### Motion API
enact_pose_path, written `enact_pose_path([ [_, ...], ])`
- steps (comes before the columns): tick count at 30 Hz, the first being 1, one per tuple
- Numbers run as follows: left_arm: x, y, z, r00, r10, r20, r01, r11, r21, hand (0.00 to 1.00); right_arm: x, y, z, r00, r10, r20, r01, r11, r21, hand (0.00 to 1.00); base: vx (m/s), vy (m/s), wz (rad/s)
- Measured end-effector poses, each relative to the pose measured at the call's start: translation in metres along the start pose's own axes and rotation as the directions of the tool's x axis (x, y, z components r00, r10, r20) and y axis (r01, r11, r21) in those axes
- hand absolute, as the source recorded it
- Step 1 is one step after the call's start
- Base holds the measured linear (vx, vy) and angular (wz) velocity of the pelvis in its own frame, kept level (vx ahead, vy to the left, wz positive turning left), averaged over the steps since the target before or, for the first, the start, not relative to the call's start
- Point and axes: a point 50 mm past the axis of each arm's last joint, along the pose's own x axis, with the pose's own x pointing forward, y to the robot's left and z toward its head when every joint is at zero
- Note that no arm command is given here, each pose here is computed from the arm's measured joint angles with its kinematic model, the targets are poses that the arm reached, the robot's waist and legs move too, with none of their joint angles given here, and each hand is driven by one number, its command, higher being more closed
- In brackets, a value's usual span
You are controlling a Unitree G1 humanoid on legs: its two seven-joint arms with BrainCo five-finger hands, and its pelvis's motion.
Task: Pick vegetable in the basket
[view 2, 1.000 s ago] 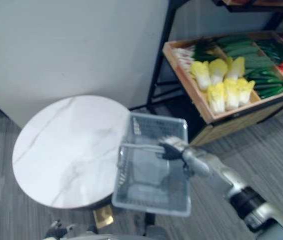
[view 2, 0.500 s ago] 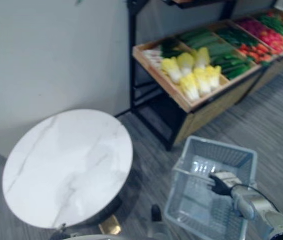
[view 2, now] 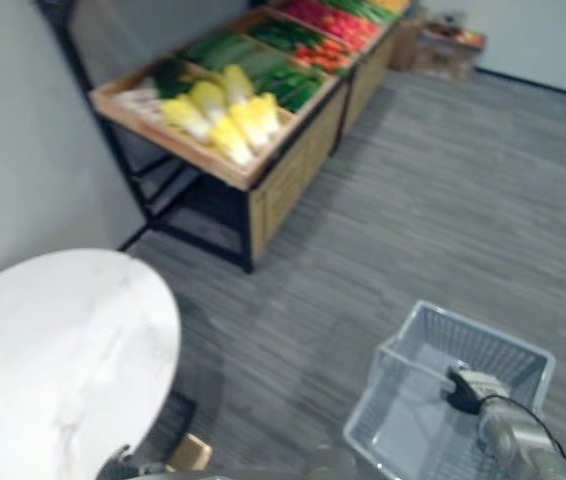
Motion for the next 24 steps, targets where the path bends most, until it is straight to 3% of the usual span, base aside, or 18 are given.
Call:
enact_pose_path([
  [3,-0.001,-0.018,0.002,0.999,-0.041,0.013,0.041,0.999,-0.024,0.00,-0.007,0.008,-0.009,0.998,0.014,-0.053,-0.014,1.000,0.016,1.00,-0.05,-0.330,-0.15],
  [8,0.000,-0.018,0.008,0.999,-0.031,0.038,0.033,0.999,-0.038,0.00,-0.007,0.000,-0.012,0.996,-0.050,-0.074,0.053,0.998,0.036,1.00,-0.07,-0.154,-0.45],
  [15,-0.004,-0.027,0.003,0.999,-0.024,0.045,0.027,0.998,-0.065,0.00,0.015,-0.041,0.012,0.981,-0.196,-0.006,0.196,0.977,0.078,1.00,-0.03,0.073,-1.11],
  [24,-0.009,-0.024,-0.008,0.999,0.027,0.017,-0.023,0.980,-0.198,0.00,0.023,-0.057,0.032,0.964,-0.260,0.048,0.254,0.962,0.096,1.00,0.14,0.077,-0.07],
])
